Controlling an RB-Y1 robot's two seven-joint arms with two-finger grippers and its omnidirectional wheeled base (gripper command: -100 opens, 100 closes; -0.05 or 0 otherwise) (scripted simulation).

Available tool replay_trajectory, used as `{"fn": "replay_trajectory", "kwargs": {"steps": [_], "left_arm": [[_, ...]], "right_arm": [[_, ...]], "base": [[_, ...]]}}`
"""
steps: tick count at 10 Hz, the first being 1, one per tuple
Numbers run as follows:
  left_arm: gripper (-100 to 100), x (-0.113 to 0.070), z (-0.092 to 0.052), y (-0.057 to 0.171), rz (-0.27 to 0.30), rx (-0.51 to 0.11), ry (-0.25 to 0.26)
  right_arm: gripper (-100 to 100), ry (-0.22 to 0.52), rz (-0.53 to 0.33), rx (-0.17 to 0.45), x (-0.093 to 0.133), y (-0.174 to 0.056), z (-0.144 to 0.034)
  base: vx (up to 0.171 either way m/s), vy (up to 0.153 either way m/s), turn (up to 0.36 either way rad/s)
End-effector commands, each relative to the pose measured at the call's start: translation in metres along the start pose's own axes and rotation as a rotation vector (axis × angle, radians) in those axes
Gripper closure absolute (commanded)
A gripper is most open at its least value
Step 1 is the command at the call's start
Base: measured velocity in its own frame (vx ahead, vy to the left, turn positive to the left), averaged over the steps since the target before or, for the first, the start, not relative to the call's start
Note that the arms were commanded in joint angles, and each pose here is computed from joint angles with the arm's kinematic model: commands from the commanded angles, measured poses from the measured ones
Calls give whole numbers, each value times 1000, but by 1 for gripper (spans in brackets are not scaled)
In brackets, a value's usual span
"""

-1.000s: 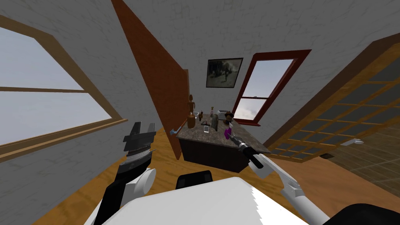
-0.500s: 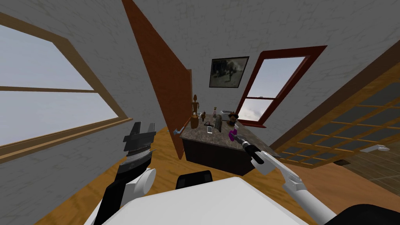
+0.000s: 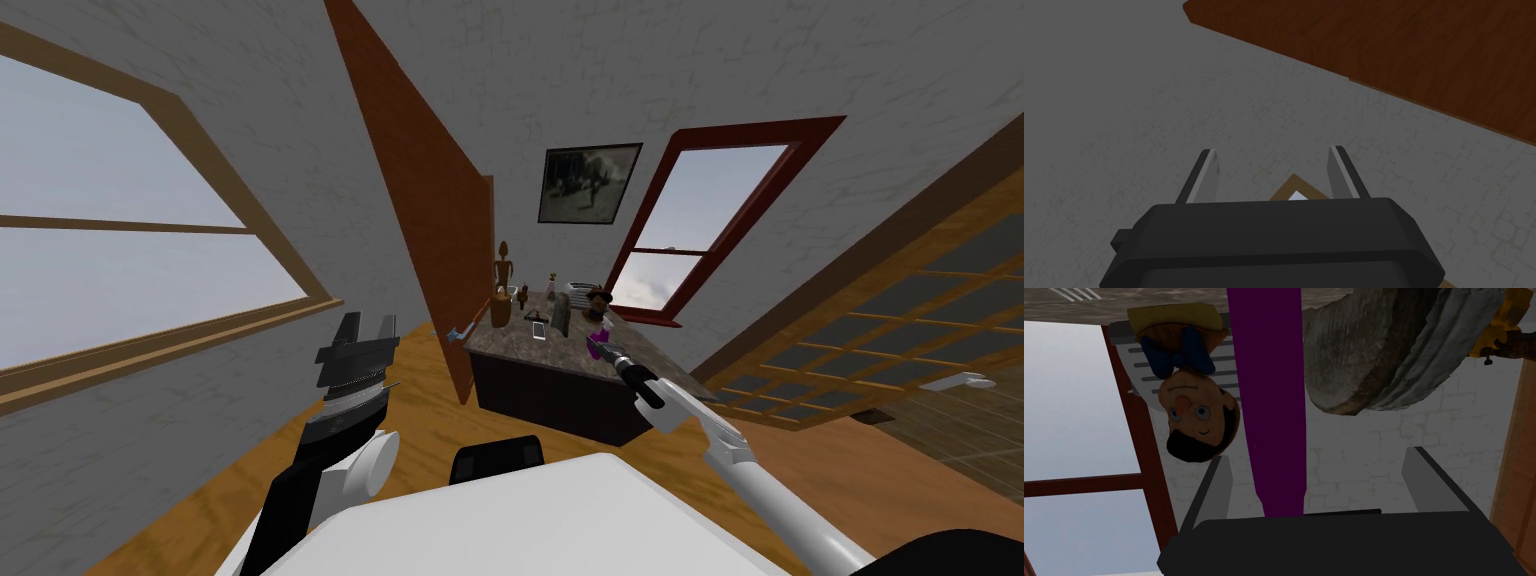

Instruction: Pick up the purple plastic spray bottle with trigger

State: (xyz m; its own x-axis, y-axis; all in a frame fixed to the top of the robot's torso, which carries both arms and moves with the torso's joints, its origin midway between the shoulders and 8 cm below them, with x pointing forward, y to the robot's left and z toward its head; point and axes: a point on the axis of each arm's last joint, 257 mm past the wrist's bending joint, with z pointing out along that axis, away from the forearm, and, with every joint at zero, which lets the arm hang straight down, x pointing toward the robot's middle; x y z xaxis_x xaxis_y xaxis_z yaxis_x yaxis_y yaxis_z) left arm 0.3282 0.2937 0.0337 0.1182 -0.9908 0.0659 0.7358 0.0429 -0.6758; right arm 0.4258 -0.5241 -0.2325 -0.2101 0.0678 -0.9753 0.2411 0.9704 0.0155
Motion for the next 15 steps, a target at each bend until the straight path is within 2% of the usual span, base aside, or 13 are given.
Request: {"fn": "replay_trajectory", "kwargs": {"steps": [1, 2, 4, 5, 6, 8, 9, 10, 12, 14, 15], "left_arm": [[0, 0, 0, 0, 0, 0, 0], [0, 0, 0, 0, 0, 0, 0], [0, 0, 0, 0, 0, 0, 0], [0, 0, 0, 0, 0, 0, 0], [0, 0, 0, 0, 0, 0, 0], [0, 0, 0, 0, 0, 0, 0], [0, 0, 0, 0, 0, 0, 0], [0, 0, 0, 0, 0, 0, 0], [0, 0, 0, 0, 0, 0, 0], [0, 0, 0, 0, 0, 0, 0], [0, 0, 0, 0, 0, 0, 0]], "right_arm": [[-100, 16, 0, 25, 10, -14, 3], [-100, 0, -1, -29, 5, 7, 14], [-100, -1, 4, 2, 4, -7, 28], [-100, 20, 3, 26, 15, -19, 27], [-100, 5, -1, -23, 9, -1, 39], [-100, 5, 5, 6, 7, -13, 51], [-100, 24, 5, 26, 17, -23, 50], [-100, 5, -1, -24, 9, -4, 62], [-100, -4, 6, -5, 1, -11, 74], [-100, 26, 6, 27, 16, -27, 72], [-100, 11, -2, -20, 9, -9, 83]], "base": [[-17, -5, 0], [-66, 14, 17], [-56, 15, 10], [0, 0, 0], [-53, 12, 24], [-52, 18, 6], [-12, 5, 0], [-60, 28, 19], [-54, 18, 8], [0, -4, 0], [-42, 18, 24]]}}
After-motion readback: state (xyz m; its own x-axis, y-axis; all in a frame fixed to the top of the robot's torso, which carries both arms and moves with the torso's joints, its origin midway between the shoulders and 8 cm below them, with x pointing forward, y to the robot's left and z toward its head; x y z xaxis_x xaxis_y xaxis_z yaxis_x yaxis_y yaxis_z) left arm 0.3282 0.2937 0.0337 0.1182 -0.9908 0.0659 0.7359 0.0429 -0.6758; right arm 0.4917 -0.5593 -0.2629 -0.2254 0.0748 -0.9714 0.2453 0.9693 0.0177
